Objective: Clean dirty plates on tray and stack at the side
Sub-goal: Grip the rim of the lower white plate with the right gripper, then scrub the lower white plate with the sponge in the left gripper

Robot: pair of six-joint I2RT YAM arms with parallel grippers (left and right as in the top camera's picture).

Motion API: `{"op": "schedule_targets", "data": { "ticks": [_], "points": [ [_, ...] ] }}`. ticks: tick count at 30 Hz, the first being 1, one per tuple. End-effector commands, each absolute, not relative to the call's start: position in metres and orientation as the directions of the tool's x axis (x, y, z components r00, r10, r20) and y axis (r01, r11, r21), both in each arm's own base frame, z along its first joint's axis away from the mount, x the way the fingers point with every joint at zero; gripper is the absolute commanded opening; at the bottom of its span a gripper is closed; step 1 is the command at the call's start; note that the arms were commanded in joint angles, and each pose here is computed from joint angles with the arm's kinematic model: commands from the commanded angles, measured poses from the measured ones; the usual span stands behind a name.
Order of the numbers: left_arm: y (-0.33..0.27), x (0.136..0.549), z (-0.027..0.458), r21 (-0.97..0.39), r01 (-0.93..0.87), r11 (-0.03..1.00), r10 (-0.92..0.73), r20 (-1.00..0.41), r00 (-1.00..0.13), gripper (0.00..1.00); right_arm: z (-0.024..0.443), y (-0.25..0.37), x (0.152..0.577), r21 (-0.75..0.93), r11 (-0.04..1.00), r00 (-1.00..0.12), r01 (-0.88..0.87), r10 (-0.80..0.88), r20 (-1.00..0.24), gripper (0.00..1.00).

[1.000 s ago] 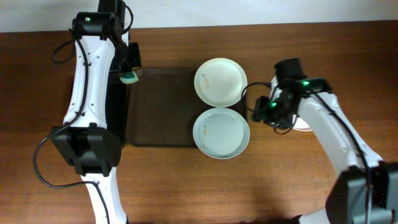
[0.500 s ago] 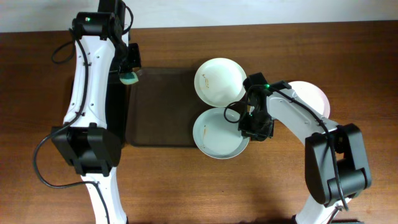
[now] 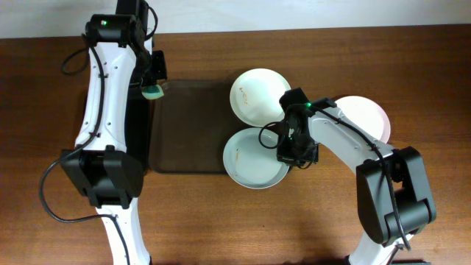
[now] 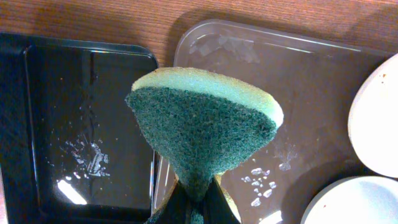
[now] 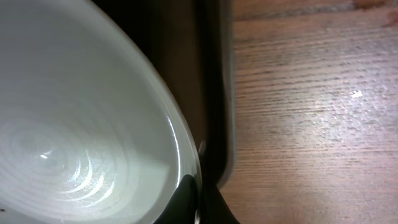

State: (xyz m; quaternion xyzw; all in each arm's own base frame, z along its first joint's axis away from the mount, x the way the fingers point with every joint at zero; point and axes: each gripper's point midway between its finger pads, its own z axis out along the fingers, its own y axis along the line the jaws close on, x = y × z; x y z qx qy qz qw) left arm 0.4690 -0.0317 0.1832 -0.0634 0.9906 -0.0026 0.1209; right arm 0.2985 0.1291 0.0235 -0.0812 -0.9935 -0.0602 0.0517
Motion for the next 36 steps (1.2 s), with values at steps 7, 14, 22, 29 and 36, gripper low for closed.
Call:
{"op": "schedule_targets", "data": {
  "ticks": [7, 14, 22, 29, 36],
  "points": [
    [-0.032, 0.469, 0.184, -0.026, -0.116, 0.993, -0.119, -0.243, -0.963, 0.01, 0.093, 0.243, 0.379, 0.326, 0.943, -0.964, -0.07, 0.02, -0.266, 0.04],
    [-0.032, 0.47, 0.185, -0.027, -0.116, 0.993, -0.119, -0.247, -0.962, 0.01, 0.044, 0.288, 0.371, 0.288, 0.957, -0.966, -0.017, 0.058, -0.25, 0.04],
    [-0.032, 0.471, 0.185, -0.028, -0.116, 0.993, -0.119, -0.251, -0.961, 0.01, 0.008, 0.291, 0.376, 0.292, 0.956, -0.976, -0.005, 0.059, -0.211, 0.45],
    [-0.051, 0.456, 0.16, -0.107, -0.073, 0.992, -0.088, -0.149, -0.985, 0.01, 0.004, 0.289, 0.381, 0.311, 0.95, -0.977, 0.005, 0.072, -0.203, 0.04],
    [-0.092, 0.39, 0.063, -0.191, -0.028, 0.981, 0.002, 0.151, -0.989, 0.01, 0.004, 0.289, 0.381, 0.32, 0.947, -0.978, 0.008, 0.075, -0.196, 0.04]
  ]
}}
